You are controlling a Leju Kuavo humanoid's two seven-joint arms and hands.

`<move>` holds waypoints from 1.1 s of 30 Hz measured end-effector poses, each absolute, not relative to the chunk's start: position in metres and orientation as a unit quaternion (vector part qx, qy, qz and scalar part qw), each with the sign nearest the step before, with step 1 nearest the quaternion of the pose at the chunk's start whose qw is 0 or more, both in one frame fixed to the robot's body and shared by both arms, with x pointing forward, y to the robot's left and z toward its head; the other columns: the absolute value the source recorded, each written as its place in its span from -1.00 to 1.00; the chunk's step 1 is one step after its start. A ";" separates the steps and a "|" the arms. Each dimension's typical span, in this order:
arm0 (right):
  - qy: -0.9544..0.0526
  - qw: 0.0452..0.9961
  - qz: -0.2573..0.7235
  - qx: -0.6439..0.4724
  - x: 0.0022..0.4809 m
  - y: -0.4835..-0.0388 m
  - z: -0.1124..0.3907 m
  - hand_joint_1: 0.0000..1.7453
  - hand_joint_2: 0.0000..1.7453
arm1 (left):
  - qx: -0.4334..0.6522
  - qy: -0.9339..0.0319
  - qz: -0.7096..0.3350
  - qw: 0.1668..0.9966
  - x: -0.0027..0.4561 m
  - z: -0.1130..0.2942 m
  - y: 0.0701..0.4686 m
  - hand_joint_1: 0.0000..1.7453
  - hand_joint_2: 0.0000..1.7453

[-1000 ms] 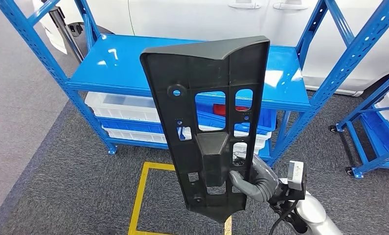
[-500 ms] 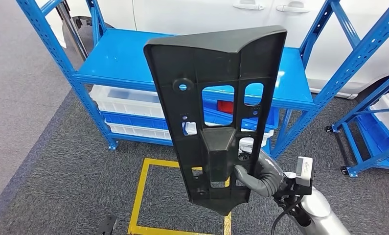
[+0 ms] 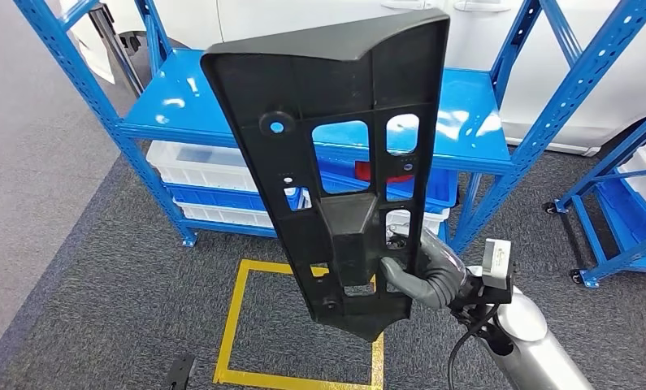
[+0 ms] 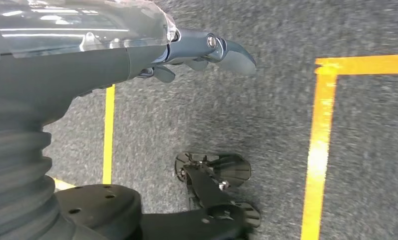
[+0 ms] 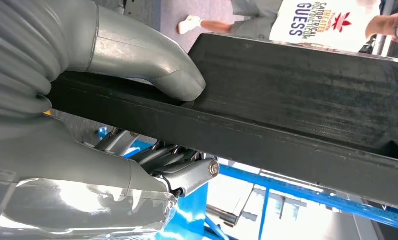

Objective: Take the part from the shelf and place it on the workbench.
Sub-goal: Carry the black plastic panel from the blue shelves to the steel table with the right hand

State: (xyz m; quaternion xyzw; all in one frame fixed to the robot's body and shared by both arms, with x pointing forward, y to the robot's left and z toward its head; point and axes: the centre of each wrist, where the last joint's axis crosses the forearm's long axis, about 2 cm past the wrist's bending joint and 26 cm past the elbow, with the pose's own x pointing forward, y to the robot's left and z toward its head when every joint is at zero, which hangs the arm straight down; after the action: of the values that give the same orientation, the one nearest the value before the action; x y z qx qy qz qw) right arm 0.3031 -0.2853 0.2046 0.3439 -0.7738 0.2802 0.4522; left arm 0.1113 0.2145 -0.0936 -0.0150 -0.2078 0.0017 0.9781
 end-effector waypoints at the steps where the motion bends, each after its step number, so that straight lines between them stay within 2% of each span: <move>1: -0.773 0.452 0.279 0.346 0.302 -0.283 0.204 1.00 1.00 | -0.015 -0.206 0.006 0.978 0.108 -0.094 0.215 -1.00 1.00; 10: -0.769 0.463 0.267 0.352 0.296 -0.275 0.194 1.00 1.00 | -0.016 -0.189 0.013 0.982 0.089 -0.100 0.220 -1.00 1.00; 17: -0.760 0.477 0.262 0.355 0.292 -0.276 0.183 1.00 1.00 | -0.014 -0.183 0.012 0.983 0.086 -0.100 0.220 -1.00 1.00; 26: -0.767 0.460 0.271 0.356 0.302 -0.274 0.196 1.00 1.00 | -0.013 -0.185 0.016 0.982 0.091 -0.099 0.220 -1.00 1.00; 33: -0.759 0.474 0.258 0.365 0.291 -0.272 0.182 1.00 1.00 | -0.007 -0.185 0.009 0.983 0.091 -0.100 0.224 -1.00 1.00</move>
State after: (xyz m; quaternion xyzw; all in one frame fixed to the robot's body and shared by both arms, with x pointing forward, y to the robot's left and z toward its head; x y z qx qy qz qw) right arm 0.2910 -0.2725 0.1817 0.3647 -0.7588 0.2581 0.4739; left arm 0.0913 0.2242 -0.0995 -0.0072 -0.1849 0.0087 0.9827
